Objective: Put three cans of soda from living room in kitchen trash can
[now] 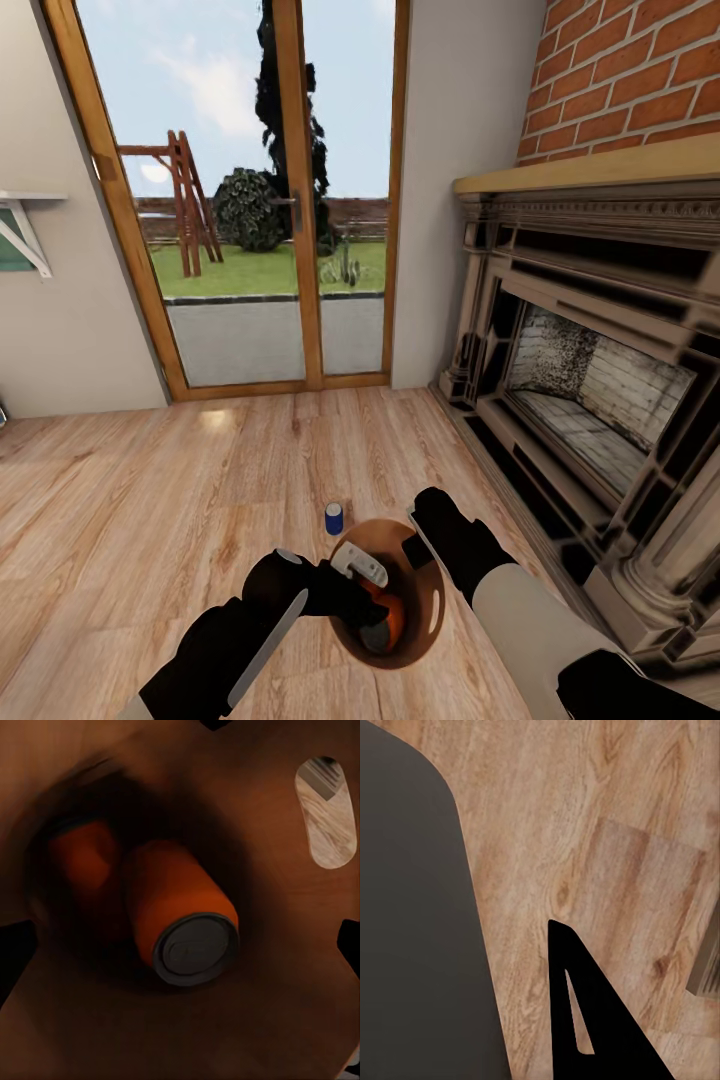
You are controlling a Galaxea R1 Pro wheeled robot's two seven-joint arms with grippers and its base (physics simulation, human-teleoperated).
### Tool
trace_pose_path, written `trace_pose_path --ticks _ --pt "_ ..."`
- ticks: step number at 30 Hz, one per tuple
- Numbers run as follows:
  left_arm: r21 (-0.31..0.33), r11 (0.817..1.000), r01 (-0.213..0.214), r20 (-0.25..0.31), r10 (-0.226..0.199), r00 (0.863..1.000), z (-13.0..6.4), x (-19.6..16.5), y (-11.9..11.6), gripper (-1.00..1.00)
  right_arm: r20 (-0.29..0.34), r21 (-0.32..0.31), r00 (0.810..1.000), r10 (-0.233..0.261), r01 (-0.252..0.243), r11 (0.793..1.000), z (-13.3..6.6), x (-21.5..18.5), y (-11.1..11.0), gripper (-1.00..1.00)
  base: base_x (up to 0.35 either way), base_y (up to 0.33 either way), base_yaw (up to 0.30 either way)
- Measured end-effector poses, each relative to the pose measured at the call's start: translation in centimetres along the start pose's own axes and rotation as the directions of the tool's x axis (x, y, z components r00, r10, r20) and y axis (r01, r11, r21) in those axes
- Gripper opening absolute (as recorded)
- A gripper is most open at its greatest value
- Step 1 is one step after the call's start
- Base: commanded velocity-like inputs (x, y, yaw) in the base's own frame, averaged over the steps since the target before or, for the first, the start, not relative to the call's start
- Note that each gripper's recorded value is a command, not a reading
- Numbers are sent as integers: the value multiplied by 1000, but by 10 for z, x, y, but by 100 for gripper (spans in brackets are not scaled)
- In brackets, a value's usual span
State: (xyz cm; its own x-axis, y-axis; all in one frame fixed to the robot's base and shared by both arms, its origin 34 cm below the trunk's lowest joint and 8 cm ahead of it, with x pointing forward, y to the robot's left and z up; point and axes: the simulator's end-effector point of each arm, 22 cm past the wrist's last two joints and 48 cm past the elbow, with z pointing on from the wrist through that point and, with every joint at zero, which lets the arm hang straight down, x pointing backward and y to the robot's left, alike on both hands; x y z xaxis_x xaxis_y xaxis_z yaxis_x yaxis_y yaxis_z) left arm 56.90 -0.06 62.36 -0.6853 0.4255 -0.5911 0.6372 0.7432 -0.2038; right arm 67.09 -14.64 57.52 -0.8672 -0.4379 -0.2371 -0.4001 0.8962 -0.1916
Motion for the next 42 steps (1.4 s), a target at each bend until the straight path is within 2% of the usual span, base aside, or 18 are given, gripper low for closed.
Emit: trace_pose_path --ticks 13,15,16,19,23,28,34,37,40,42 --pt "6 1000 0 8 0 1000 -3 -1 1 100 0 -12 1000 7 -7 1000 0 0 2 -100 0 0 0" --pt "-9 1000 -13 16 13 1000 -5 -4 4 100 0 -18 1000 11 -11 1000 0 0 3 -100 0 0 0" --pt "-35 999 -36 37 38 999 -11 -13 7 100 0 -25 1000 14 -14 1000 0 0 5 -100 0 0 0" --pt "-24 998 -58 103 61 993 -27 -36 -2 100 1 -53 1000 30 -29 998 0 0 11 -100 0 0 0" --pt "-23 997 -80 144 82 986 -41 -49 -3 100 0 -29 1000 17 -17 999 0 0 5 -100 0 0 0" --pt "-31 994 -101 156 105 982 -53 -48 6 100 -1 -40 1000 26 -26 999 0 1 7 -100 0 0 0" --pt "11 992 -127 144 124 982 -65 -36 15 100 -2 -32 1000 24 -24 999 1 1 4 -100 0 0 0" --pt "-1 994 -112 152 111 982 -72 -36 29 100 -2 -38 1000 28 -28 999 1 1 5 -100 0 0 0" --pt "-13 997 -75 174 76 982 -86 -39 52 100 -3 -33 1000 27 -27 999 1 2 3 -100 0 0 0" --pt "6 999 -54 187 52 981 -96 -40 63 100 -3 -31 1000 27 -27 999 1 2 2 -100 0 0 0"
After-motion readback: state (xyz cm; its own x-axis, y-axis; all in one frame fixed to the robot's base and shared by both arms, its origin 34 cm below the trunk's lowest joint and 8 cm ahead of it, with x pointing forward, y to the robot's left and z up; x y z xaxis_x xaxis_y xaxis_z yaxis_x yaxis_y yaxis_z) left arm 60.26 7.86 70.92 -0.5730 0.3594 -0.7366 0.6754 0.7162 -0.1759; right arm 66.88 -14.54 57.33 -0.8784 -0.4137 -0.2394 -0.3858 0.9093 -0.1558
